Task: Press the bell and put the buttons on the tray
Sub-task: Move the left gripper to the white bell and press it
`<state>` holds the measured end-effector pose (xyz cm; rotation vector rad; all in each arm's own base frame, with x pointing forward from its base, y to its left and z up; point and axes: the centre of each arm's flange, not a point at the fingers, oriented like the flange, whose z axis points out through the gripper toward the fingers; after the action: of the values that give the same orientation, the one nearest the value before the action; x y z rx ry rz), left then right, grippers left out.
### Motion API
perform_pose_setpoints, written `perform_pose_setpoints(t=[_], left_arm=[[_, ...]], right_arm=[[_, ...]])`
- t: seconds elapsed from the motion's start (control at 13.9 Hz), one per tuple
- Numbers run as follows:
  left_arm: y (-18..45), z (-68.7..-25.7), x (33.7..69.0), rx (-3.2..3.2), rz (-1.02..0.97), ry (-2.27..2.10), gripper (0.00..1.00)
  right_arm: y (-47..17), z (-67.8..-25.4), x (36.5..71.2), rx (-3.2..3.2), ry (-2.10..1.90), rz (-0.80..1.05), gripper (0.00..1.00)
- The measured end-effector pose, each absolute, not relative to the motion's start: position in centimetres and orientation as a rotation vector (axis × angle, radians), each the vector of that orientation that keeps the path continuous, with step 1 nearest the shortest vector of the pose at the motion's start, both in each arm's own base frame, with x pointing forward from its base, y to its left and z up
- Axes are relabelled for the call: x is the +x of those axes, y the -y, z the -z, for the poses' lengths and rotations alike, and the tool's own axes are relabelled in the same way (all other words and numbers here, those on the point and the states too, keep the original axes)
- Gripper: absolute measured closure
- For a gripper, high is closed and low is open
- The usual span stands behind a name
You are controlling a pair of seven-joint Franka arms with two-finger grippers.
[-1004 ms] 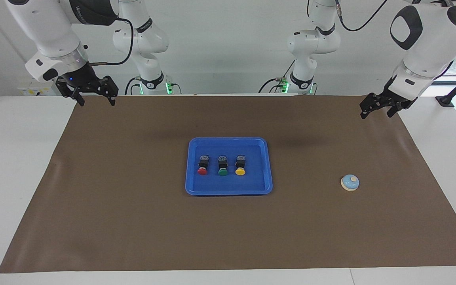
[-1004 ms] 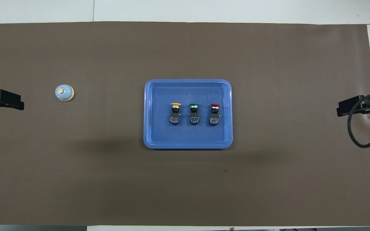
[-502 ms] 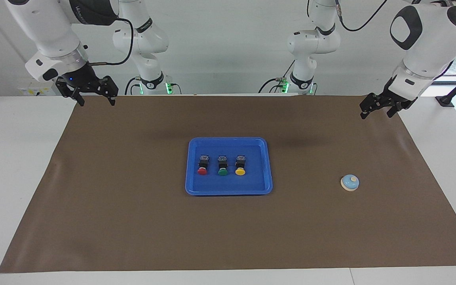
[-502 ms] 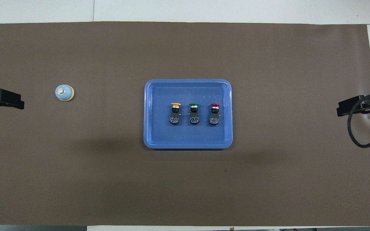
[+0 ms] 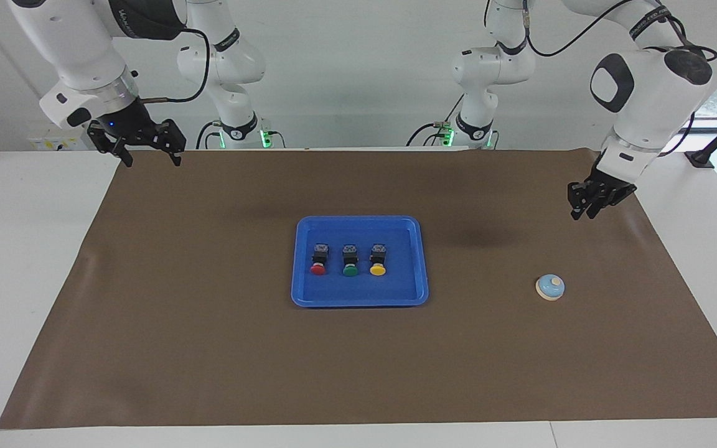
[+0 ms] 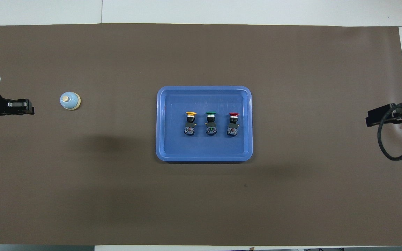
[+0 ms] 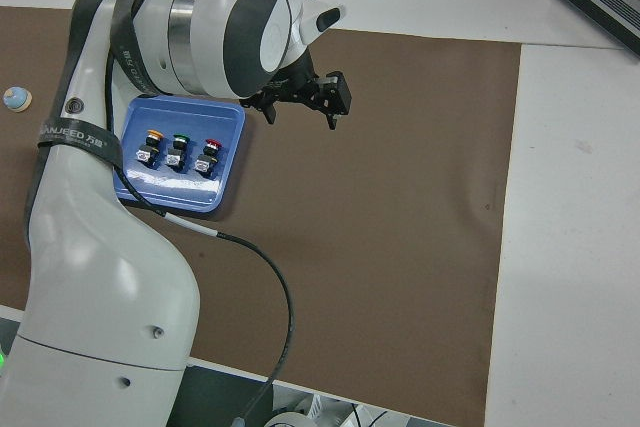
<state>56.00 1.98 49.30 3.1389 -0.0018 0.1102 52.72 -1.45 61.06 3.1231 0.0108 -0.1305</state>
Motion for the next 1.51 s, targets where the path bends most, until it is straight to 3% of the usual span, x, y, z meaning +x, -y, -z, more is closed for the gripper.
perform_pose_setpoints(t=[0.14,0.5,1.0,1.51], left_arm=[[-2.0,-46.5,57.0,3.141,-0.087,0.002,0.99],[-2.0,-41.0,60.1,3.146,-0.141,0.005,0.99],[-1.6,-38.2,62.5,3.142,-0.266,0.018,0.99],[-0.8,-36.0,62.7,3.144,-0.224,0.037,0.99]], right_arm=[[1.5,-61.1,52.7,3.123,-0.011,0.131,0.00],[1.5,-61.1,52.7,3.123,-0.011,0.131,0.00],[1.5,-61.1,52.7,3.123,-0.011,0.131,0.00],[1.5,-61.1,52.7,3.123,-0.011,0.131,0.00]])
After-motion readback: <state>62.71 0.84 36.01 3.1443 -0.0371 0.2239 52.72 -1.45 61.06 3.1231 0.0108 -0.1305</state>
